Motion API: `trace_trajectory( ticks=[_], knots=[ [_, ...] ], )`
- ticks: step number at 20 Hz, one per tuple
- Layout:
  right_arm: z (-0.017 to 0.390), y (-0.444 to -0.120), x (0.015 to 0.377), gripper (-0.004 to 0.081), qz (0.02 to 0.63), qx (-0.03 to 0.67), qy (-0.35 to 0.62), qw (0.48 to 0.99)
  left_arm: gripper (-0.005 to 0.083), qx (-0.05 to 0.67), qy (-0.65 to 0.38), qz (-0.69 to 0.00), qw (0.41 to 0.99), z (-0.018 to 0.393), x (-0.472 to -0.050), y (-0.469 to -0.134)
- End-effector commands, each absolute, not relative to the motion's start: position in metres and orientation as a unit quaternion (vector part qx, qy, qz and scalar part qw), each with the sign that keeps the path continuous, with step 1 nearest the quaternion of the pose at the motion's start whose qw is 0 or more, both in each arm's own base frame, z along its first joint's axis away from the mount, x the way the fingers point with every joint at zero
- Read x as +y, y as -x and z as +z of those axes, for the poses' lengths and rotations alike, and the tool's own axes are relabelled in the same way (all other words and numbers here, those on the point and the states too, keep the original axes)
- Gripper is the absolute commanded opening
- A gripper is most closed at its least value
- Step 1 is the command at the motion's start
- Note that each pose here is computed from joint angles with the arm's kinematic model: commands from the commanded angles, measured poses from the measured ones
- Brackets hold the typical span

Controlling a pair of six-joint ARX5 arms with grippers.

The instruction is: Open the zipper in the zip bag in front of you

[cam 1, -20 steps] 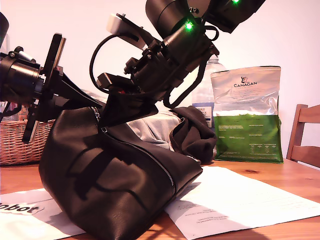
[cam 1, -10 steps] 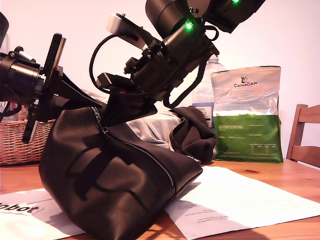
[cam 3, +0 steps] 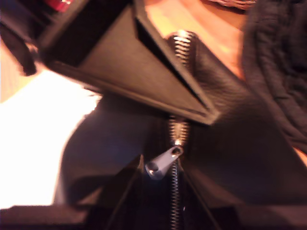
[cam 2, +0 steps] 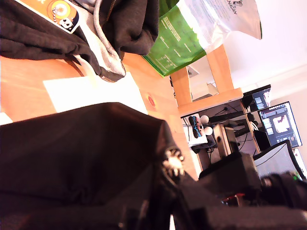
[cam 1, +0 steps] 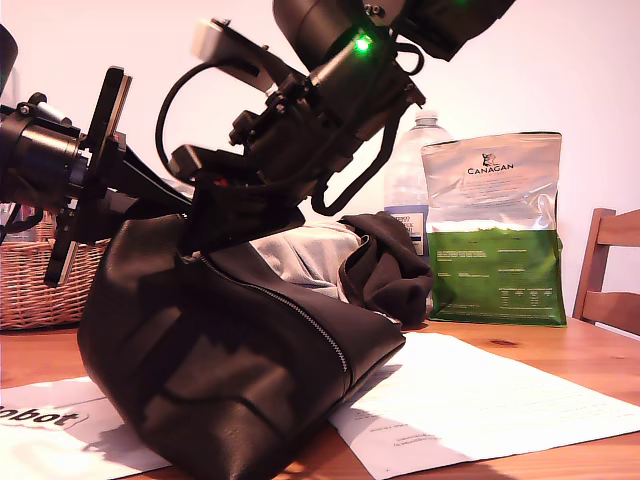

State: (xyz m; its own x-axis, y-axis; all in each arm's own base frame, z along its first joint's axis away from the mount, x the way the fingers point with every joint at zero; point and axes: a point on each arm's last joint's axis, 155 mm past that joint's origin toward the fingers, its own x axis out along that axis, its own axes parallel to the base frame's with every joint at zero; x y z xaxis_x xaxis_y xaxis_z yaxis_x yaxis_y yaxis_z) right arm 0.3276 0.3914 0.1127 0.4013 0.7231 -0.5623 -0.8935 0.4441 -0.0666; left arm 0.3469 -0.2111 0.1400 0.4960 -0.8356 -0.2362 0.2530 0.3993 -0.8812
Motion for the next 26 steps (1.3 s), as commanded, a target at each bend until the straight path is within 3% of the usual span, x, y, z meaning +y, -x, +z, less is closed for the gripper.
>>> trace_trajectory(
  ticks=[1, 26],
  knots=[
    [0.1271, -0.3288, 0.3951, 0.0192, 0.495, 0.217, 0.18, 0.822, -0.0024, 0.347, 0.411, -0.366, 0.759, 0.1428, -0.2125, -0.3457],
    [0.1259, -0.3319, 0.3923, 0.0044, 0.487, 0.219, 0.183, 0.825, -0.0024, 0.345, 0.409, -0.368, 0.76, 0.1433, -0.2127, -0.3457]
  ],
)
